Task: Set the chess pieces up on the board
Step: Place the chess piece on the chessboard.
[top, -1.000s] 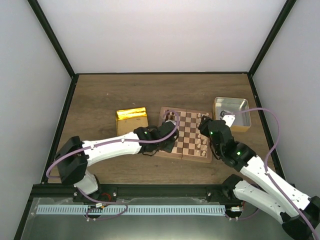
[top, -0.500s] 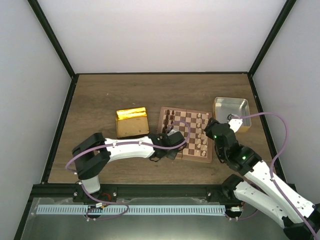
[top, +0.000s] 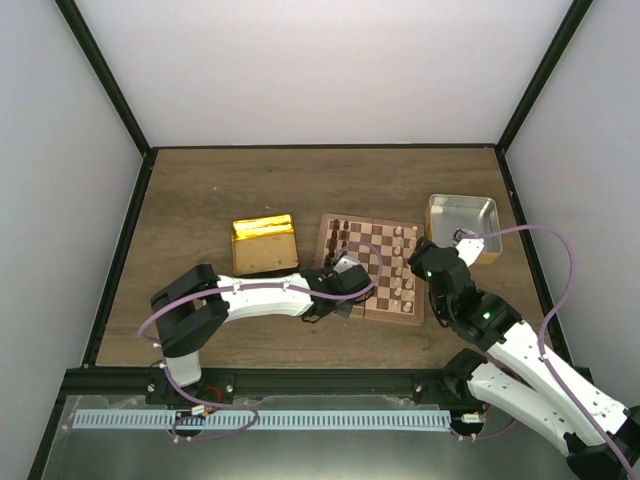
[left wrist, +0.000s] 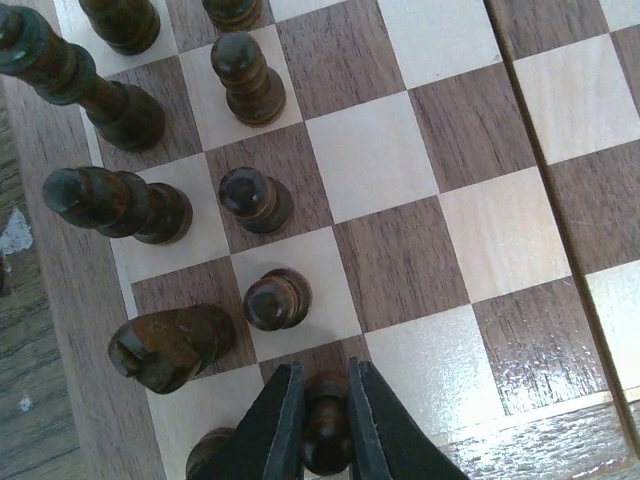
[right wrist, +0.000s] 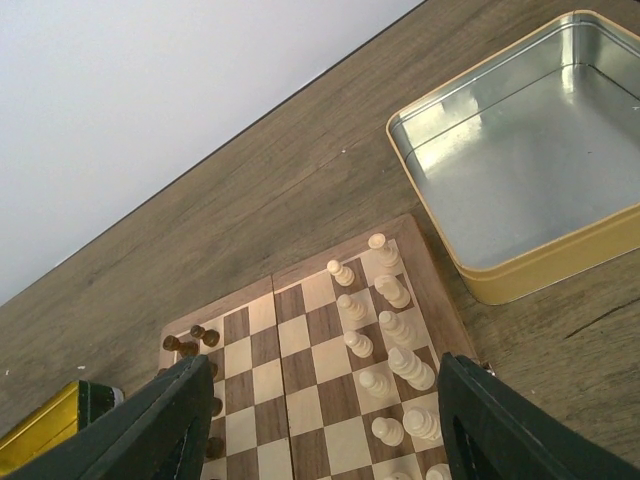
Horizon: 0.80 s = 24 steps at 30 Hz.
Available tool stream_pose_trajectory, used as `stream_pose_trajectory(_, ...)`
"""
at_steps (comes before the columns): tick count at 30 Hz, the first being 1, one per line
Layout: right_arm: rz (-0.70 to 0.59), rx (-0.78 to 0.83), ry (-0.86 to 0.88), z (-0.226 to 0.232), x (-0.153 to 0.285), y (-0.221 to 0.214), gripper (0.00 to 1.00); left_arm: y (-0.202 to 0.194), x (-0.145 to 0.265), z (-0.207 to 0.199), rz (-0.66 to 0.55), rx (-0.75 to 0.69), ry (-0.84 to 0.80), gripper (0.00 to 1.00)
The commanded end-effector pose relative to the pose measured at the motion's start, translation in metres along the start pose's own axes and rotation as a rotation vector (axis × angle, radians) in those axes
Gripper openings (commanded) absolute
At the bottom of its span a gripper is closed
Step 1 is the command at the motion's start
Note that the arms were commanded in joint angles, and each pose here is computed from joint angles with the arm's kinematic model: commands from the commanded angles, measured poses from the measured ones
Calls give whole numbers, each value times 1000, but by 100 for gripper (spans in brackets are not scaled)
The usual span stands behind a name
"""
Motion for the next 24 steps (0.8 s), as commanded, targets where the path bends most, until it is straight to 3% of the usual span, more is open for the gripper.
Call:
stream_pose_trajectory(1,-19,-14,-5,0,0,2,63,-4,-6,0,8,9,8,14)
stream_pose_trajectory(5,-14,-15,2,1,-1,1,63,-1,1,0,-2,14,-9,23)
stream_pose_trajectory(14,-5,-18,11,3,-2,0,63,16,34,3,-47,45,-61,31)
stream_pose_trajectory(19,8,1,31,5,0,1,64,38,77,15,-167,106,-76,43)
stream_pose_trajectory(24,79,117,57,1,4,-5,76,46,131,47,-345,172,-29,52)
Point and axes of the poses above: each gripper's point midway between its finger pads, its own x axis back along the fingers, its own z axis along the line the jaws close on, y = z × x, the point moved 9 cm from there along x, back along the fingers, and after that the axes turned 8 degrees about -x, right-handed, at the moved point
